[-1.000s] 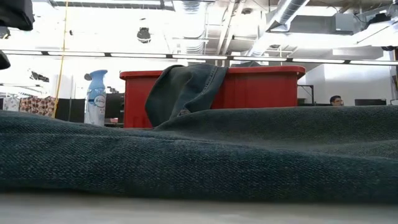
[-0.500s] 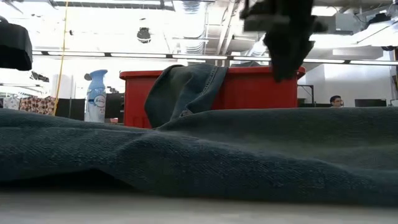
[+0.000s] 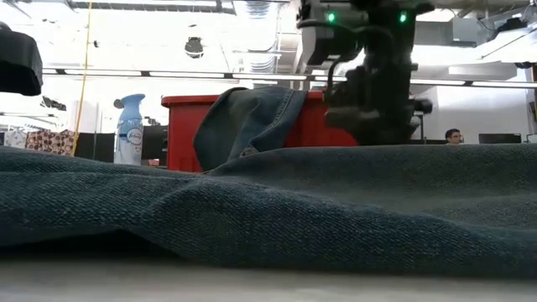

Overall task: Fold Laundry from Bin
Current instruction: Fold the black pants from the red bin

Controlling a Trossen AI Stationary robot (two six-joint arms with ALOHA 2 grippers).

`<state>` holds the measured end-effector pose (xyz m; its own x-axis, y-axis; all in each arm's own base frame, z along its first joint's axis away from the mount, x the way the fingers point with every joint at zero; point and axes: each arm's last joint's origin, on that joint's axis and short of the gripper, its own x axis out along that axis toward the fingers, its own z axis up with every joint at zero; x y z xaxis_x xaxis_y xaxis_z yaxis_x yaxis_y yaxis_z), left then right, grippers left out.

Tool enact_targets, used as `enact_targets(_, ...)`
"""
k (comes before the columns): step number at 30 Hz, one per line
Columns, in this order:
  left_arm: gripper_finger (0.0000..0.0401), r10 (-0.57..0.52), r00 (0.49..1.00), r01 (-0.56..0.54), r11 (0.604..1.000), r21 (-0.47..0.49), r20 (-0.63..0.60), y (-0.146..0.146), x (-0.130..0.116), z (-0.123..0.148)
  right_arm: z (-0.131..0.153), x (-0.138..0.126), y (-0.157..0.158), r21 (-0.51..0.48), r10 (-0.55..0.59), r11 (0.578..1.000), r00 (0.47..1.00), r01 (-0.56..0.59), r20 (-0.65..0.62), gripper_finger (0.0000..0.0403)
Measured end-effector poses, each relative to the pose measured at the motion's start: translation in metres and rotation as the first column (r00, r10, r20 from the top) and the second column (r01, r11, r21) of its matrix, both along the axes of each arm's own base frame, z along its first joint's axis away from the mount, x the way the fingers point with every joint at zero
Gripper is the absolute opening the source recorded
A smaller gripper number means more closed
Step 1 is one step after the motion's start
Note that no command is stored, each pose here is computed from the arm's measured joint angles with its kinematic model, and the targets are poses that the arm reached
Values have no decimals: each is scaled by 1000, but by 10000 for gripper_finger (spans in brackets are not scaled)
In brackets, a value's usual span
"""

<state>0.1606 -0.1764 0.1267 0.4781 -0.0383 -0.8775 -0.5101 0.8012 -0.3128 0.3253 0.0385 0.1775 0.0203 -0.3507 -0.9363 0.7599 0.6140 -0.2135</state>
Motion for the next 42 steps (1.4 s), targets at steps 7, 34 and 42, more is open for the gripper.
enact_targets(7,0,14,1000,-14,1000,-16,-10,0,0,0,-14,-5,-22,-8,-20,1000,999,20,-25,201)
enact_targets(34,0,-54,996,55,998,11,-75,0,-6,-2,62,-15,-21,47,-24,998,969,36,-248,17)
enact_targets(42,0,-130,983,129,991,-18,-128,-5,-14,-2,96,-31,27,88,-39,995,984,55,-173,17)
